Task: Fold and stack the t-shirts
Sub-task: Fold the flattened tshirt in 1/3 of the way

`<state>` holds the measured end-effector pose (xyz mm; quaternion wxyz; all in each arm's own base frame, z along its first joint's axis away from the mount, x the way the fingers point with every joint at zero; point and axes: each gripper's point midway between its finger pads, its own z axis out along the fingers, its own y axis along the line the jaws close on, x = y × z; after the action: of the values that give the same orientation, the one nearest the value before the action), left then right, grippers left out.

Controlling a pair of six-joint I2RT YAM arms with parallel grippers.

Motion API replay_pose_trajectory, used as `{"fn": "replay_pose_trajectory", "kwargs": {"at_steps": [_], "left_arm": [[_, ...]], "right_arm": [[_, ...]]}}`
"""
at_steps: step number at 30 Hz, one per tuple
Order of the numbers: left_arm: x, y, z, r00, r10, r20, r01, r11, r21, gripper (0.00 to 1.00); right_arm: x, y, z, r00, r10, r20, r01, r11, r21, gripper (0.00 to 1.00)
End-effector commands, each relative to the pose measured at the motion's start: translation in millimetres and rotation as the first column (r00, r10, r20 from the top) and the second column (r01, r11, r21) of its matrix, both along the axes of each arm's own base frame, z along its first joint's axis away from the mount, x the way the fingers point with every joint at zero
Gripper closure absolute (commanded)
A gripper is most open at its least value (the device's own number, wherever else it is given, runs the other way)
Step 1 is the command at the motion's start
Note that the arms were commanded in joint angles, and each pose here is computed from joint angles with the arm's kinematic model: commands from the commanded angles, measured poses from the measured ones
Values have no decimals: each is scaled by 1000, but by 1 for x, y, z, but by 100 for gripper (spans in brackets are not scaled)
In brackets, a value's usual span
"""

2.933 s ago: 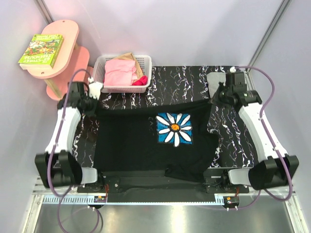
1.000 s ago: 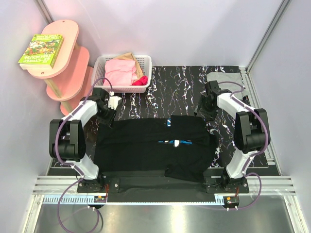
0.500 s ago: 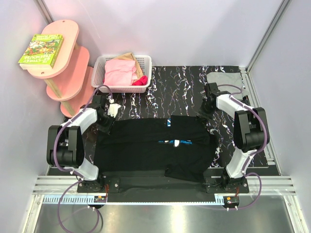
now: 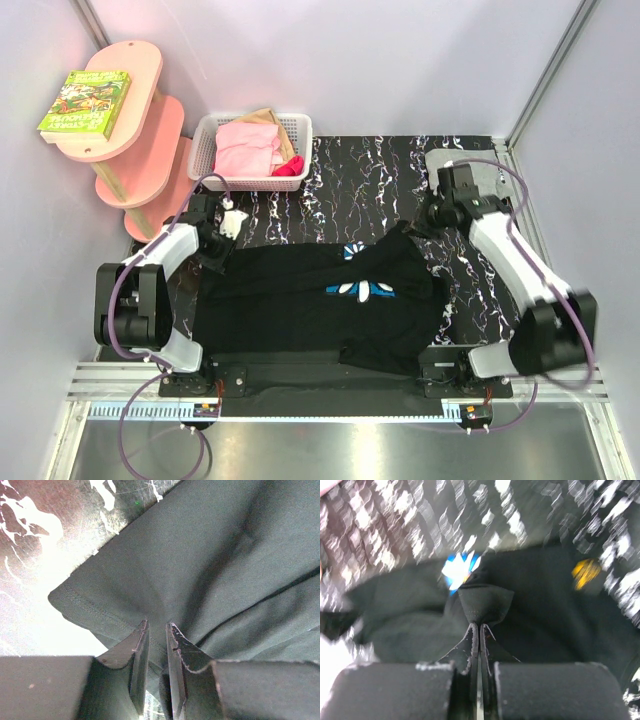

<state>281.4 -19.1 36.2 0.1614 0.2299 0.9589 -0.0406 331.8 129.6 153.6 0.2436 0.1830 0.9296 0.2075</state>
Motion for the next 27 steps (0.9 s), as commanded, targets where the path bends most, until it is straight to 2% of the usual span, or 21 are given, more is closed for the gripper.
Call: {"fn": "replay_pose_trajectory", "kwargs": {"at_steps": [1,4,8,10,12,18,21,25,27], "left_arm": [[12,3,17,996,-6,86,5,1000,18,76],[14,4,21,995,-6,96,3,1000,25,76],[20,6,29,993,-6,115,2,999,37,77],[22,7,32,993,-2,119,-2,999,39,77],[25,7,37,992,0,127,-5,999,40,77],[26,8,46,990,-1,139,-6,999,48,77],[25,10,47,990,3,140,-11,998,59,77],[23,11,47,990,1,140,-11,998,65,77],[23,11,46,991,3,137,-12,998,64,77]], "right_arm": [[-84,22,-8,987,107,-120,-99,992,73,83],[-137,28,-37,961,158,-229,-135,984,113,76],[-178,25,-64,923,188,-336,-147,979,143,35],[-176,22,-62,920,193,-341,-162,980,119,34],[-153,24,-44,937,199,-288,-183,980,85,32],[-57,33,-5,976,173,-132,-179,983,-37,27],[-29,44,-23,976,173,-129,-179,983,-39,27],[-38,50,-77,950,195,-246,-202,979,-4,31],[-43,53,-87,946,200,-254,-202,979,20,33]]}}
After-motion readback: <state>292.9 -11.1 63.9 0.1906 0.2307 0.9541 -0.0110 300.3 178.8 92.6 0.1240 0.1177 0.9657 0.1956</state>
